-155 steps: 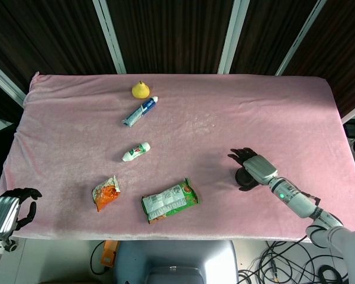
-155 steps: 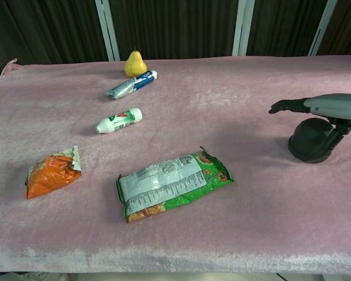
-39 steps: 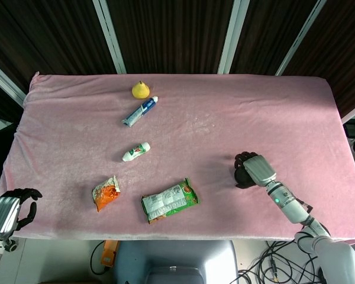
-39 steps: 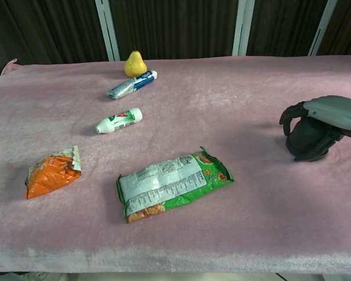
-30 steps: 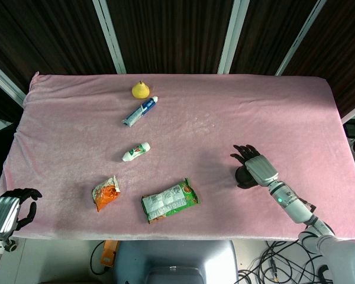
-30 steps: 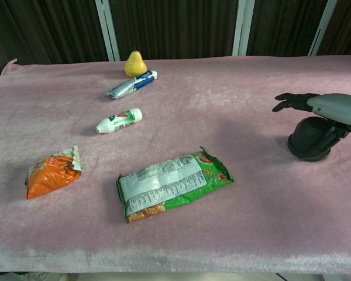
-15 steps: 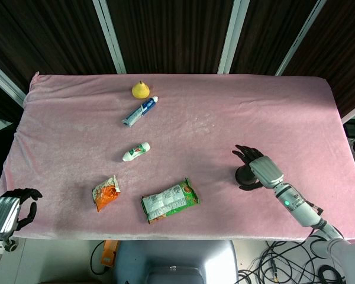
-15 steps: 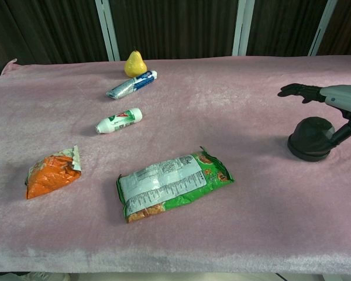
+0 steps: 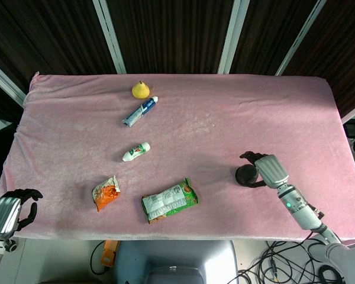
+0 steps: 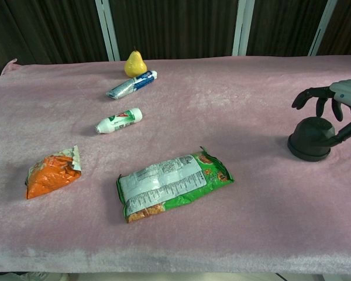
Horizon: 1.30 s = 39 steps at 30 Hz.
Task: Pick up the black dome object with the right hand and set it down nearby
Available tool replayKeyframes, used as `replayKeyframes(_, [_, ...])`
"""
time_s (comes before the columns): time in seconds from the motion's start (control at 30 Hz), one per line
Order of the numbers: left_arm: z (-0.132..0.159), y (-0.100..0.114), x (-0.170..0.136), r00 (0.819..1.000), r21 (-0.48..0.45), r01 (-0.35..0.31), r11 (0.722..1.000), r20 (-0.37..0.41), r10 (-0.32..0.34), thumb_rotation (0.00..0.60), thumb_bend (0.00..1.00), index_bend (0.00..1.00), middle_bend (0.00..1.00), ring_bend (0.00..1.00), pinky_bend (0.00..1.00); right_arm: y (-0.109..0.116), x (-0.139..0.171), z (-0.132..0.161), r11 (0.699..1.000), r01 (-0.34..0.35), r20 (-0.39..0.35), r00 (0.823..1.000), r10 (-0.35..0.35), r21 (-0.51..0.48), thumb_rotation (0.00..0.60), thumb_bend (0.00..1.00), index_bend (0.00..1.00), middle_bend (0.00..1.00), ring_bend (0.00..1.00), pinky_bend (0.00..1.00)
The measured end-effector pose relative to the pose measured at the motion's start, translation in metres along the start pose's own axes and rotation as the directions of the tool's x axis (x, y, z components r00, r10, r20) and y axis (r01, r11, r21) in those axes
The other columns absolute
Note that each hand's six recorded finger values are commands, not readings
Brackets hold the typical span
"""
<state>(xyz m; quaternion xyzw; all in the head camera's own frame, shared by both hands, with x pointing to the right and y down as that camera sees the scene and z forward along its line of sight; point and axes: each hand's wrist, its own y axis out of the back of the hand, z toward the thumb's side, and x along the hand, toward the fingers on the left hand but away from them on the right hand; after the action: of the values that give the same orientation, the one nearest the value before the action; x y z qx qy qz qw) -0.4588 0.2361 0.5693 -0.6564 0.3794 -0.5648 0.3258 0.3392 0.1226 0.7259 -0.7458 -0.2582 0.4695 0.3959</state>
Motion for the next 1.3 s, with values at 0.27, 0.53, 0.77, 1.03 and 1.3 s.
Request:
replayKeyframes(0.27, [0.000,0.001,0.000,1.000,-0.003,-0.003,1.000,0.000,0.003,0.600,0.57,0.46,0.50,0.42,0.46,-0.005,0.001,-0.001,1.000,-0.019,0.011,1.000,0.019,0.017,0.600,0.22,0.55,0.52,0.61,0.82])
replayKeyframes(0.53, [0.000,0.001,0.000,1.000,-0.006,-0.003,1.000,0.001,0.003,0.600,0.57,0.46,0.50,0.42,0.46,-0.005,-0.001,-0.002,1.000,0.003,0.041,0.999,-0.004,0.030,0.600,0.22,0.78,0.65,0.72,0.92])
replayKeyframes(0.77, [-0.001,0.001,0.000,1.000,-0.006,-0.003,1.000,0.001,0.003,0.600,0.57,0.46,0.50,0.42,0.46,0.002,-0.001,-0.001,0.998,0.057,0.048,0.997,-0.058,0.003,0.600,0.22,0.80,0.66,0.73,0.92])
replayKeyframes(1.03, [0.000,0.001,0.000,1.000,-0.007,-0.003,1.000,0.001,0.003,0.600,0.57,0.46,0.49,0.42,0.46,0.020,0.002,0.003,0.981,0.133,0.031,0.991,-0.130,-0.143,0.600,0.22,0.80,0.66,0.73,0.93])
replayKeyframes(1.3, [-0.001,0.001,0.000,1.000,-0.007,-0.001,1.000,0.000,0.001,0.600,0.57,0.46,0.49,0.42,0.46,0.042,0.013,-0.006,0.968,0.160,0.044,0.987,-0.154,-0.194,0.600,0.22,0.78,0.66,0.71,0.91])
